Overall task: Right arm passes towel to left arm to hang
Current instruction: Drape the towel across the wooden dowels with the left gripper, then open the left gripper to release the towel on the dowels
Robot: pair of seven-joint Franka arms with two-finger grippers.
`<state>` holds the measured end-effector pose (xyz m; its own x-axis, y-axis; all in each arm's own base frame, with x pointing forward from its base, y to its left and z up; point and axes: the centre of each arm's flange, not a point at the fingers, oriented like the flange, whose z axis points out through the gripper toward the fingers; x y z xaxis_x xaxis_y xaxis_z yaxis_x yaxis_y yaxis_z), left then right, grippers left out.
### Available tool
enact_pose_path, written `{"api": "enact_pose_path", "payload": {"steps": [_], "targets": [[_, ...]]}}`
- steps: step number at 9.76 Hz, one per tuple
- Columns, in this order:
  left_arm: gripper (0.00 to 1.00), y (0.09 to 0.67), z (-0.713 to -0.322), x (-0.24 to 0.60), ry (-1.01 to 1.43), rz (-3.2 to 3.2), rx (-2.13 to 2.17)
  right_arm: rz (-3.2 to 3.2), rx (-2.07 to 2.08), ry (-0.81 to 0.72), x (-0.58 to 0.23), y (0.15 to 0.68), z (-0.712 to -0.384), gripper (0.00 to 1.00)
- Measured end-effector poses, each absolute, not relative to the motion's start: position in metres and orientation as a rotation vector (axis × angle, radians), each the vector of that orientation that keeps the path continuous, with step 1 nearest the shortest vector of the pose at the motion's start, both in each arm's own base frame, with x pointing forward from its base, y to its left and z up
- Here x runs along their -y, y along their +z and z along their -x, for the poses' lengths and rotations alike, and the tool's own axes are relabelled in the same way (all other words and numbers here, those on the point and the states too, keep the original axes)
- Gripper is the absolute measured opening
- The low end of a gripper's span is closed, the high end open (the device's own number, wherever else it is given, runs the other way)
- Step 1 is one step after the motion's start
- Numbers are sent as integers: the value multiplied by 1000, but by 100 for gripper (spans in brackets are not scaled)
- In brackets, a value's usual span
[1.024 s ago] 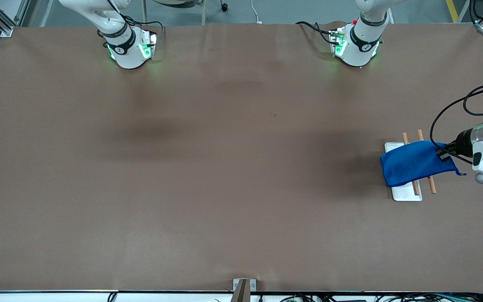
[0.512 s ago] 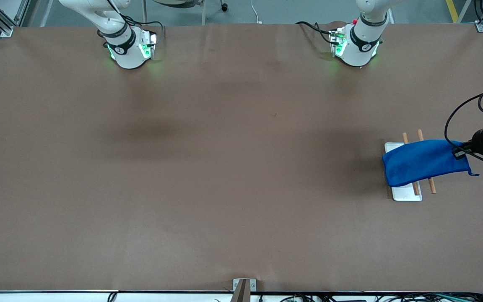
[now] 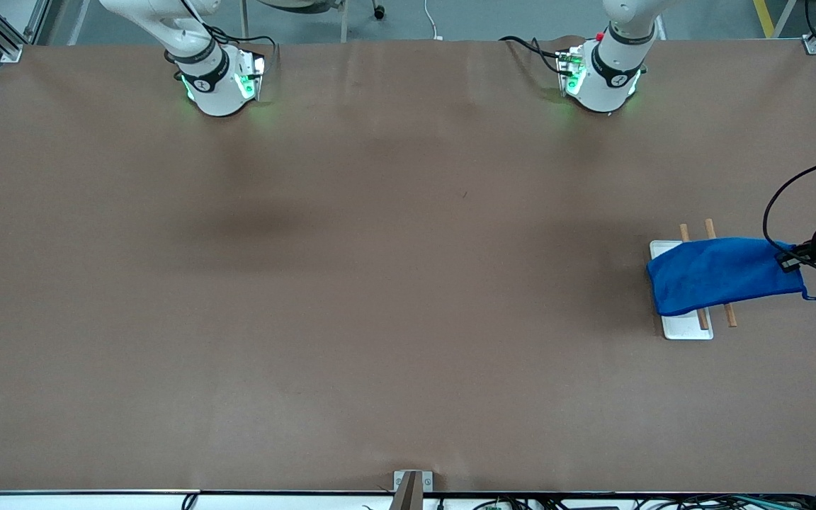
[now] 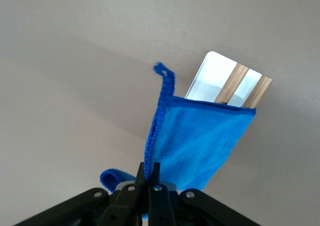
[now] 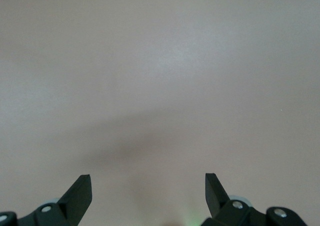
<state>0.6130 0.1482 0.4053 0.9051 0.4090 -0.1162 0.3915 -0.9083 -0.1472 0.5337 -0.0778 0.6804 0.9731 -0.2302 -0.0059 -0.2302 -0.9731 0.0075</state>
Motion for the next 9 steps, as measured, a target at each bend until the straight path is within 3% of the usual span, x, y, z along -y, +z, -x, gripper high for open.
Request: {"api": "enact_pose_path", "payload": {"steps": [9], "targets": [[4,372,-608,-210,207,3002,574,-3116,336,-95,79,658,-537,100]]}}
